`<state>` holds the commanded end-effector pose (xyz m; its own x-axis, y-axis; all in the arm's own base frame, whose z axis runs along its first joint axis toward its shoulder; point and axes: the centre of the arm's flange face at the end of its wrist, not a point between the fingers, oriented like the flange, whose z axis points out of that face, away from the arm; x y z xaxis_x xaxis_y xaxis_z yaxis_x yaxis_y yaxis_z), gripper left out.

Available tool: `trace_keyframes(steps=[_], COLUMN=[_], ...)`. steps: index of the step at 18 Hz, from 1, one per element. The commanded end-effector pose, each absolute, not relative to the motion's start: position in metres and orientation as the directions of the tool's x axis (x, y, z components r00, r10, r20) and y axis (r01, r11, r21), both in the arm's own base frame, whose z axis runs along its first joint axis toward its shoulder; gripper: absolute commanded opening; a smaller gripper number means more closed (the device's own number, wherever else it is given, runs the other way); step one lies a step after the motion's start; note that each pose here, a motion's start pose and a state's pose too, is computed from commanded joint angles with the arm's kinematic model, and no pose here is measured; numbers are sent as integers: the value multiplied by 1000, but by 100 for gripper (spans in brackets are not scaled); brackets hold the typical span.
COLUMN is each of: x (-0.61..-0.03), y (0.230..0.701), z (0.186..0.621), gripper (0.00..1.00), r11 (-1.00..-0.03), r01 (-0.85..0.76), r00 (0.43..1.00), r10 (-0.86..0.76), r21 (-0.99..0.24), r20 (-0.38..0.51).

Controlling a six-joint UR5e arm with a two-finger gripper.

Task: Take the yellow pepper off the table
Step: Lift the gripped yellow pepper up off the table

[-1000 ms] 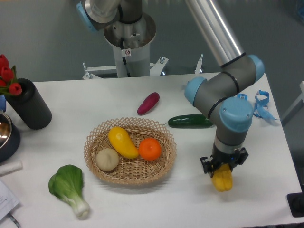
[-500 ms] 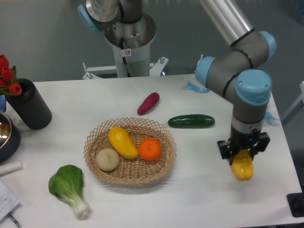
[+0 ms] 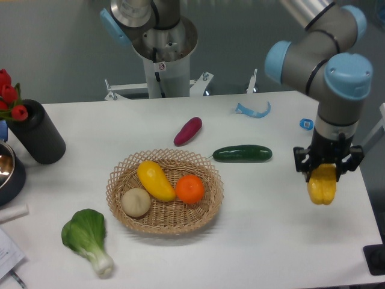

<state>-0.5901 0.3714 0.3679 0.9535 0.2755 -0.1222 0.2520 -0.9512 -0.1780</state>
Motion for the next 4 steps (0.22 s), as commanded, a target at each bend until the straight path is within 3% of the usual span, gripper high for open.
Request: trace_keyframes(steps=[4], x=[-590], y=[371], z=[367], gripper=[26], r11=[-969], r01=[186], r00=[969], r10=[208], r21=[-160], r20=[-131])
